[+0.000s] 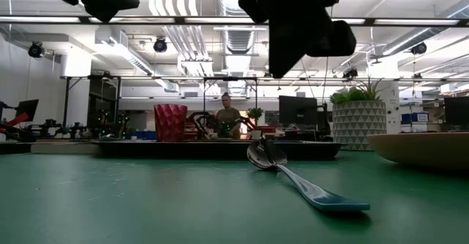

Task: Pick and place plate/cup/fork/spoon on tray
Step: Put the blue spoon to the right of the pink fork on the black tray

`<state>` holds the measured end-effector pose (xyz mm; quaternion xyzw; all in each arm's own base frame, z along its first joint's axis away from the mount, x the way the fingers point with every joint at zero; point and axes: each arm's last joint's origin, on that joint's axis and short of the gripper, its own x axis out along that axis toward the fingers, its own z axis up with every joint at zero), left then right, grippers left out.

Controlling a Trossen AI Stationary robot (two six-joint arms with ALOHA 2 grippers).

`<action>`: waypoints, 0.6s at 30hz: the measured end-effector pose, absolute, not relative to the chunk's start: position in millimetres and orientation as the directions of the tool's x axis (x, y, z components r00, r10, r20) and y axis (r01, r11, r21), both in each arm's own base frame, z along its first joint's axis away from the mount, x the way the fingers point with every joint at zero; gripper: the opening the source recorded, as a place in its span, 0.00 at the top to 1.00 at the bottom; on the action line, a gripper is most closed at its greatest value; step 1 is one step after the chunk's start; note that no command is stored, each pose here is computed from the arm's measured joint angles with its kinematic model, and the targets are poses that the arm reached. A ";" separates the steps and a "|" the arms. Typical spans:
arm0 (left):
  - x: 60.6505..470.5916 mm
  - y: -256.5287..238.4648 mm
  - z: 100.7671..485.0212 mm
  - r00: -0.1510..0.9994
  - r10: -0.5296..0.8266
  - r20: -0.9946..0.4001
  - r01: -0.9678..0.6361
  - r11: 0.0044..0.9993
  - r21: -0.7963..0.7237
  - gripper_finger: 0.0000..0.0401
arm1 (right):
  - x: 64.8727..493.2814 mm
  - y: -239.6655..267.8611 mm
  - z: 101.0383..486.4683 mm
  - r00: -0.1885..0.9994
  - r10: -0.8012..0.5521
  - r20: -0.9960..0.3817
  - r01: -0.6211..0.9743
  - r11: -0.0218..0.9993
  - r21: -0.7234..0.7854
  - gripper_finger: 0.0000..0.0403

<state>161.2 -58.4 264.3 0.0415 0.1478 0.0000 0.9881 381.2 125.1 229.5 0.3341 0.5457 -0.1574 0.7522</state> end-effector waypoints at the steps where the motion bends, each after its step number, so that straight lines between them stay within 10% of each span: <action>1: 161.3 -58.6 264.4 0.957 0.006 -0.291 0.017 0.997 0.079 0.73 | 383.0 129.0 227.2 0.347 0.139 -0.927 0.610 0.718 0.336 0.98; 18: 161.2 -59.9 264.3 0.955 -0.033 -0.296 0.047 0.998 0.040 0.73 | 391.5 146.1 190.4 0.282 0.032 -0.959 0.697 0.680 0.227 0.90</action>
